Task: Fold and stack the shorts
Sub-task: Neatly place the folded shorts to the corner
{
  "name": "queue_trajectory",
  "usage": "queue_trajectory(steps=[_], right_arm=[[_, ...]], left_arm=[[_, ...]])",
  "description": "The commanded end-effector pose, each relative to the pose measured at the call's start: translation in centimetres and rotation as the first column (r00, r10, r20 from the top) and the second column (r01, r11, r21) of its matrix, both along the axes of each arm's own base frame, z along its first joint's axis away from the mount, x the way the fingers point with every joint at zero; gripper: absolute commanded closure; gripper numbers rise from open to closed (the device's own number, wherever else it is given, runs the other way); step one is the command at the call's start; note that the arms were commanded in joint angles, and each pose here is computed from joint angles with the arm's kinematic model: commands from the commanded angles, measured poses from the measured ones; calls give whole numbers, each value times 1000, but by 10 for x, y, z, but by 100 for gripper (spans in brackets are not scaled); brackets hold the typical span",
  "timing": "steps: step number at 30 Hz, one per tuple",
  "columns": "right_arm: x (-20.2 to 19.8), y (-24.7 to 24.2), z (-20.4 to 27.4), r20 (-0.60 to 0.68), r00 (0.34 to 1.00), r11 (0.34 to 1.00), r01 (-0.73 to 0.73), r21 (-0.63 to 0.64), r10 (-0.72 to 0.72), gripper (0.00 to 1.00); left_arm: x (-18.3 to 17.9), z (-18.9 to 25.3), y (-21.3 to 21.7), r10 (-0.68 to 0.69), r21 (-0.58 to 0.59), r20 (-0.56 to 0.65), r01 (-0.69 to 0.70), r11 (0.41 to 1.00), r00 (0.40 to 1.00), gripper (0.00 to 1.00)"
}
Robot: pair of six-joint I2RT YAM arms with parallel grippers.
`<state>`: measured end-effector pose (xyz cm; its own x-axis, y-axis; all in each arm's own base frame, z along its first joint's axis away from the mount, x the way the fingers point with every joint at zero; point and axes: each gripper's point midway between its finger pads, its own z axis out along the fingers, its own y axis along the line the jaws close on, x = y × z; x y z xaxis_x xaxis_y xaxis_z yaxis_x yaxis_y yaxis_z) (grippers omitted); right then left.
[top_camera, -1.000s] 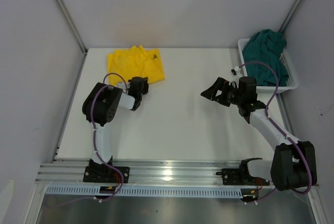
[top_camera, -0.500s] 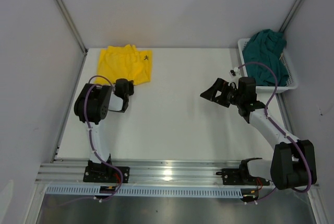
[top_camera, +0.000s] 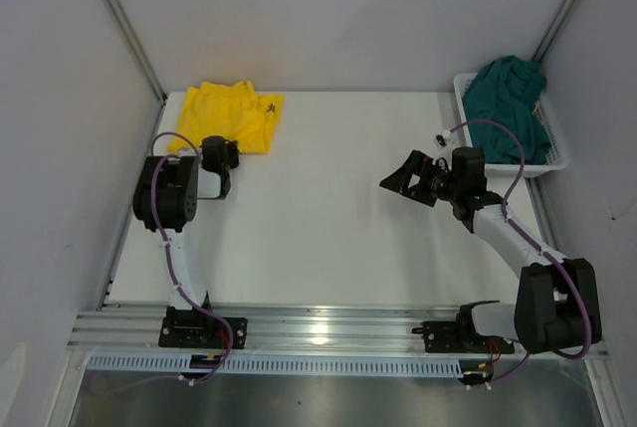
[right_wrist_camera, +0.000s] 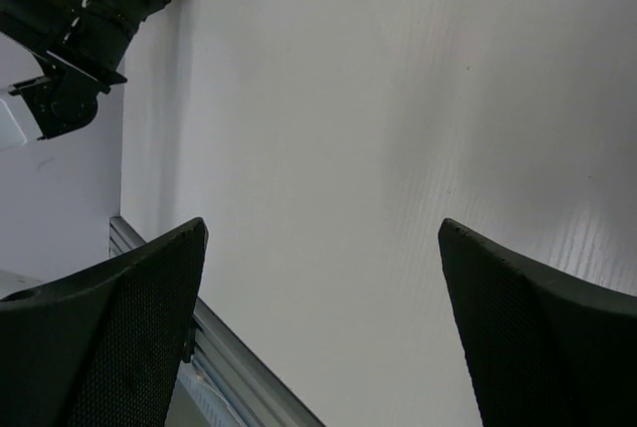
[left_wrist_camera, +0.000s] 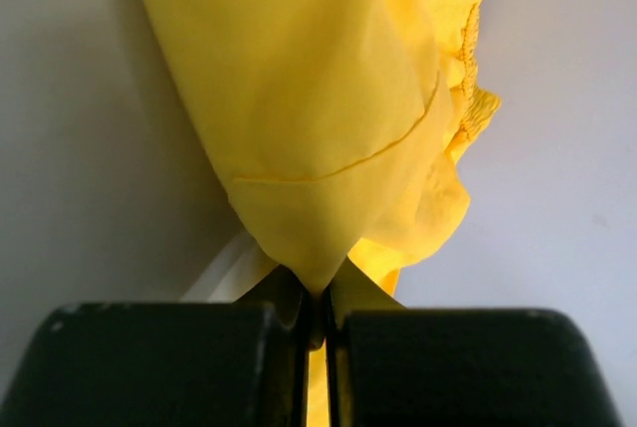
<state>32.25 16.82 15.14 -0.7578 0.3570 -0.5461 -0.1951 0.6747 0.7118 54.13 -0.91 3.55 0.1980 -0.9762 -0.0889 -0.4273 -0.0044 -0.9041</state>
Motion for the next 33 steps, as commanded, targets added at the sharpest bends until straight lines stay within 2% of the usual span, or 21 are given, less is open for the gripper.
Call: queue_trajectory(steps=[1,6,10,13,19,33], right_arm=[[5,7,8,35,999,999,-27,25,26,1],[6,8,3,24,999,999,-28,23,28,1],[7,7,1,20,1000,1000,-24,21,23,0],[9,9,0,13,1000,999,-28,28,27,0],[10,10,1,12,1000,999,-30,37,29,1],[14,21,1,-5,999,998,-42,50,43,1]], left_arm=[[16,10,24,-13,65,8,12,998,1000,100],[19,11,35,-8,86,-25,11,996,1000,100],[34,22,28,-58,159,-79,70,985,995,100],[34,23,25,-56,156,-88,70,985,994,100],[30,9,45,-58,165,-145,82,983,988,100],[23,0,98,19,155,-149,4,988,989,100]])
